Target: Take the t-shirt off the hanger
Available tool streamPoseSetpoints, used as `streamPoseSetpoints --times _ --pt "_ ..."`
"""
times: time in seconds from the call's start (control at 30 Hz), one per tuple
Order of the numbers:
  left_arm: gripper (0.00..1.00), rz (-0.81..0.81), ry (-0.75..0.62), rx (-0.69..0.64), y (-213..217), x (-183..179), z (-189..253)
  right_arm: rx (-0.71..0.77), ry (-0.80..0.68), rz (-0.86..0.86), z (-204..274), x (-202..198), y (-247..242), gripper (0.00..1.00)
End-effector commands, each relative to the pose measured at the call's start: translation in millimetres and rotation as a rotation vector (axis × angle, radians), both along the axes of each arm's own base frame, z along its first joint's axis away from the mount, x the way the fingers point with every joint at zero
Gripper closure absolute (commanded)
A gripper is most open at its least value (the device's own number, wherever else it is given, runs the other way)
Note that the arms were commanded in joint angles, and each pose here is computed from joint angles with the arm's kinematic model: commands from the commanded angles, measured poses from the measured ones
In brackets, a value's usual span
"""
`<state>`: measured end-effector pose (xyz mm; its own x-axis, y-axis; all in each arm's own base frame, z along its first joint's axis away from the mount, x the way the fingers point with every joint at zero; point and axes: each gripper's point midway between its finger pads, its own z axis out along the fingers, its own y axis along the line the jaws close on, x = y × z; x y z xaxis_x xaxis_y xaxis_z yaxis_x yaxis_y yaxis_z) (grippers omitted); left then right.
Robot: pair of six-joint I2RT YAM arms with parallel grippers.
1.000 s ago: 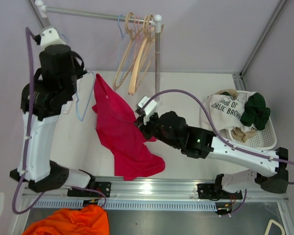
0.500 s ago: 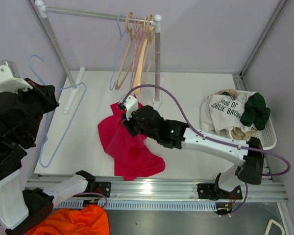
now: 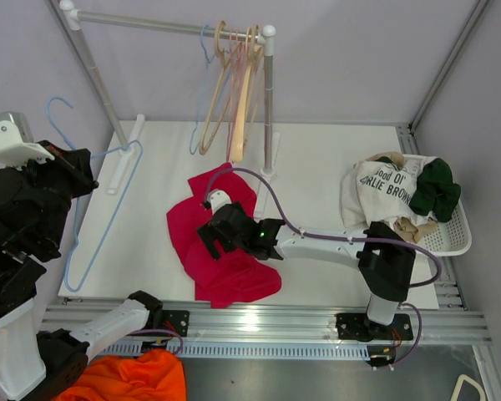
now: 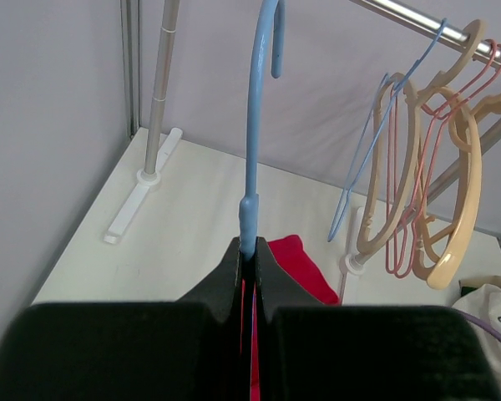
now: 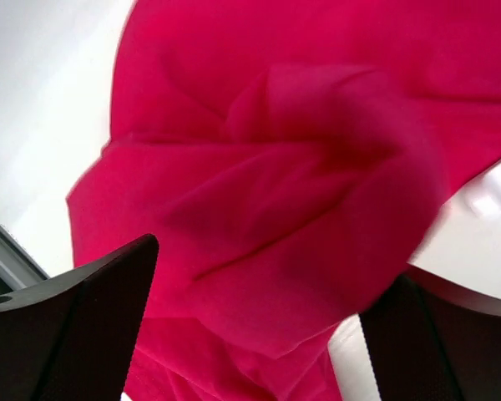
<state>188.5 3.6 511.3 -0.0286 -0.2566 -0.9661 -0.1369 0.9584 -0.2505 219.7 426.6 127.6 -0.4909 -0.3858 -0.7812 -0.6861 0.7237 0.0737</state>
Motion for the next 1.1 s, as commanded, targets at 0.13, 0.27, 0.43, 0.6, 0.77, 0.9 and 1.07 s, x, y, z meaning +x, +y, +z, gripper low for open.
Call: streamPoseSetpoints --times 0.13,0.27,0.43,0.6,0.77,0.9,1.07 --pt "0.99 0.000 -0.044 0.017 0.5 2.3 7.6 -0.086 0.071 -0.002 -51.2 -5.9 19.1 0.01" --pt "0.99 -0.003 -0.048 0.017 0.0 2.4 6.9 -0.161 0.069 -0.001 -80.2 -9.6 26.0 0.00" --pt "0.99 -0.001 -0.042 0.026 -0.4 4.9 5.4 -0.184 0.129 0.039 -97.9 -18.6 29.6 0.23" --pt "0.99 -0.001 -0.032 0.032 -4.6 13.5 2.8 -0.189 0.194 0.029 -84.0 -33.4 4.9 1.00" --pt "0.99 0.062 -0.086 0.077 -0.3 32.0 16.7 -0.081 0.124 -0.152 8.6 -19.4 -75.0 1.00" --pt "0.99 0.079 -0.082 0.108 -4.3 62.5 36.5 0.139 0.034 -0.351 127.9 29.9 -169.2 1.00" --pt "0.99 0.025 -0.101 0.091 -20.5 95.1 60.3 0.172 -0.197 -0.608 239.0 77.6 -257.7 1.00"
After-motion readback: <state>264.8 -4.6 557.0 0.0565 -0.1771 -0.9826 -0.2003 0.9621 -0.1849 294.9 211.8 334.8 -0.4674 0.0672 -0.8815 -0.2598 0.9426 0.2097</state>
